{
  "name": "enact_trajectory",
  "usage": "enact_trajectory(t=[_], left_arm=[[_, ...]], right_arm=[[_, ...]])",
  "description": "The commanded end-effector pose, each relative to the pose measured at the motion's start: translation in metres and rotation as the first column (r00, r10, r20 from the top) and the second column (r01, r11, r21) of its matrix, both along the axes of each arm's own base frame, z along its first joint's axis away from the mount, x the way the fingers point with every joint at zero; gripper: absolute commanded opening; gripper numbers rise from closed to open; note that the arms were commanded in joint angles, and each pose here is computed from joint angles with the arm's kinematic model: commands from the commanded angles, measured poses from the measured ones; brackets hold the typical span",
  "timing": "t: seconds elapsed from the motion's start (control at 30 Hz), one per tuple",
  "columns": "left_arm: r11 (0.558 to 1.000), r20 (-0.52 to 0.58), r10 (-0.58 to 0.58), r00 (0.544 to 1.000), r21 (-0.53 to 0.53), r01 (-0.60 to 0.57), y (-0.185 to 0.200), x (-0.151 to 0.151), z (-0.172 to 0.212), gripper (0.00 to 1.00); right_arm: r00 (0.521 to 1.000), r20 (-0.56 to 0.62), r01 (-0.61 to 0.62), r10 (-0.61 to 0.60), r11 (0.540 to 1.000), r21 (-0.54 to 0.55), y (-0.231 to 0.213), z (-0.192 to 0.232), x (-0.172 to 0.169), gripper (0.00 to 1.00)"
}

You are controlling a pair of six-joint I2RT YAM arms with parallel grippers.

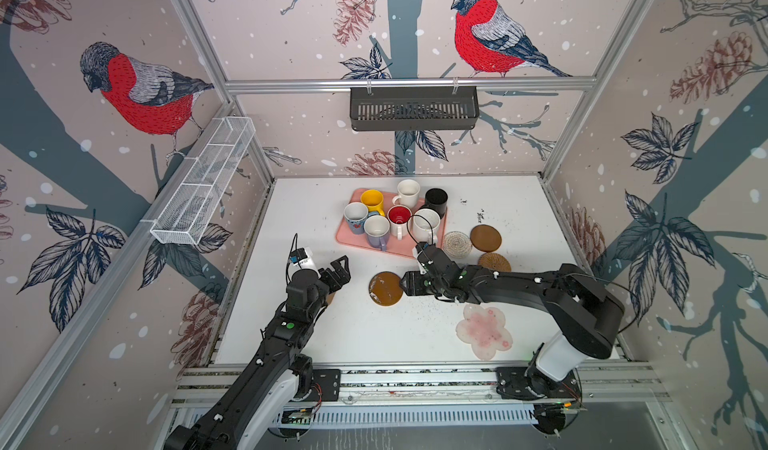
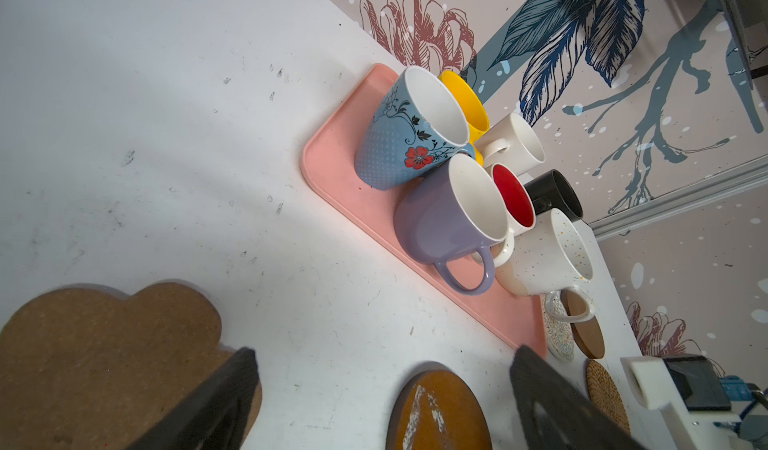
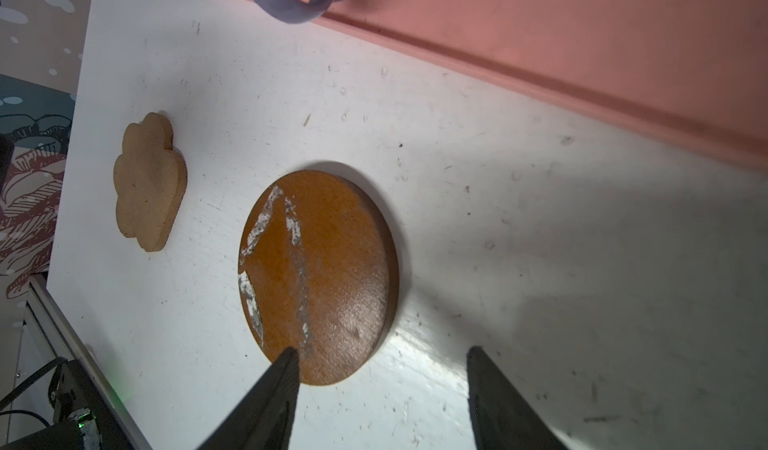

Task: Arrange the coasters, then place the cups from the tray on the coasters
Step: 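Lower the right gripper over the glossy brown round coaster near the tray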

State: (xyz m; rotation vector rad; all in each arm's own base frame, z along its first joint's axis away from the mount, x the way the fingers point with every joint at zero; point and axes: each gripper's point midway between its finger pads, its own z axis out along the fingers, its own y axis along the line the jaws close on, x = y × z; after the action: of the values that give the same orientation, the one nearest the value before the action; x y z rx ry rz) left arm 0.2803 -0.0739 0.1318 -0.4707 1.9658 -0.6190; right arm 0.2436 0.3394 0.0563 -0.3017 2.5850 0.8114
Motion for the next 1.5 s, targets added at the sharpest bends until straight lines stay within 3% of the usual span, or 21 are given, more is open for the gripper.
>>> enact_trajectory(t=[0.0, 0.6, 1.47], left_arm=[[1.0, 0.052, 0.005, 0.999, -0.003, -0.005, 0.0, 0.004, 0.011, 0.95], [1.0, 0.054, 0.01, 0.998, -0.002, -0.01, 0.002, 0.003, 0.012, 0.95], [1.0, 0.066, 0.007, 0.998, -0.003, -0.006, 0.002, 0.002, 0.016, 0.95]], right_arm=[[1.0, 0.01, -0.008, 0.008, 1.0, 0.027, 0.01, 0.006, 0.002, 0.62], [0.998, -0.034, -0.042, 0.043, 0.998, 0.039, 0.031, -0.012, -0.007, 0.49], [0.994, -0.048, -0.098, 0.101, 0.994, 0.052, 0.069, -0.016, -0.008, 0.45]])
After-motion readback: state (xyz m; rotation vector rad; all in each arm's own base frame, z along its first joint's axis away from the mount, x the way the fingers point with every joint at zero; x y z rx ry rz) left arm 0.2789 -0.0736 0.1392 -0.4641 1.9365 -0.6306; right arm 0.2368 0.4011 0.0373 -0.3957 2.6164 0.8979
